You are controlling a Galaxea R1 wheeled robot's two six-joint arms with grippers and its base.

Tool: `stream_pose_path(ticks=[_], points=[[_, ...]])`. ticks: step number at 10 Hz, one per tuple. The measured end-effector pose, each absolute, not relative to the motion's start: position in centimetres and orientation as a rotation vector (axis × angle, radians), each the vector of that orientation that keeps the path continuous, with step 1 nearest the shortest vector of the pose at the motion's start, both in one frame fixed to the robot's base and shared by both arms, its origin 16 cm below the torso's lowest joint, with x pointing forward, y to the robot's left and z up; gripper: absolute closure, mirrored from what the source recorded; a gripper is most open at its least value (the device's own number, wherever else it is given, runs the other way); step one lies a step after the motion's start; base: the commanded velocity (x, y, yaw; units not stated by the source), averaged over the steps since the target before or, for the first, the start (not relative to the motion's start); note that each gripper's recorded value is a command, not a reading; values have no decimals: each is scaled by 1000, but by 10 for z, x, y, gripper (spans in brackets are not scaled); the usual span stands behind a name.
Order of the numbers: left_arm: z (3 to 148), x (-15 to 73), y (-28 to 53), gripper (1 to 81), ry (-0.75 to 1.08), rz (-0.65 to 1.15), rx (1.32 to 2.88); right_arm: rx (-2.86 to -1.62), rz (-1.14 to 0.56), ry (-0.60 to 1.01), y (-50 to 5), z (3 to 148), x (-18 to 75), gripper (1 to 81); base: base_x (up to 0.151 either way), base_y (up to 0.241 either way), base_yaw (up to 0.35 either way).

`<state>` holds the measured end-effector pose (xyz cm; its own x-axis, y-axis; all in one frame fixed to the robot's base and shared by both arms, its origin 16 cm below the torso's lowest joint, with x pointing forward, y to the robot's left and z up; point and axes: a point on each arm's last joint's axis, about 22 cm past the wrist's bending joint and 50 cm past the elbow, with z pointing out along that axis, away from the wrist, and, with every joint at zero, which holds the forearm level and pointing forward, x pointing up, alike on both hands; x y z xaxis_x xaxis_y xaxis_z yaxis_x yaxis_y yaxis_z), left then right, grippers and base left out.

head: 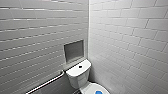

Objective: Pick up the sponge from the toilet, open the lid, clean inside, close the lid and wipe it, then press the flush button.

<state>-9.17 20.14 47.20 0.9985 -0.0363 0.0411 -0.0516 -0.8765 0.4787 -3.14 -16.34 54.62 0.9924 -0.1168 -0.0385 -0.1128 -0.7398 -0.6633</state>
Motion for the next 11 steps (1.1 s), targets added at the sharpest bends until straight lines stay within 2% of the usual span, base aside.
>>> stream_pose_path(ticks=[4, 9, 11], points=[[473, -100, 198, 10, -30, -58, 2636, -2402, -40, 189, -212, 570, 57, 10, 0, 0, 0], [459, -63, 181, 10, -35, -9, 2621, -2369, -208, 179, -218, 581, 191, 10, 0, 0, 0], [451, -45, 175, 10, -39, 22, 2615, -2424, -277, 166, -241, 567, 256, 10, 0, 0, 0]])
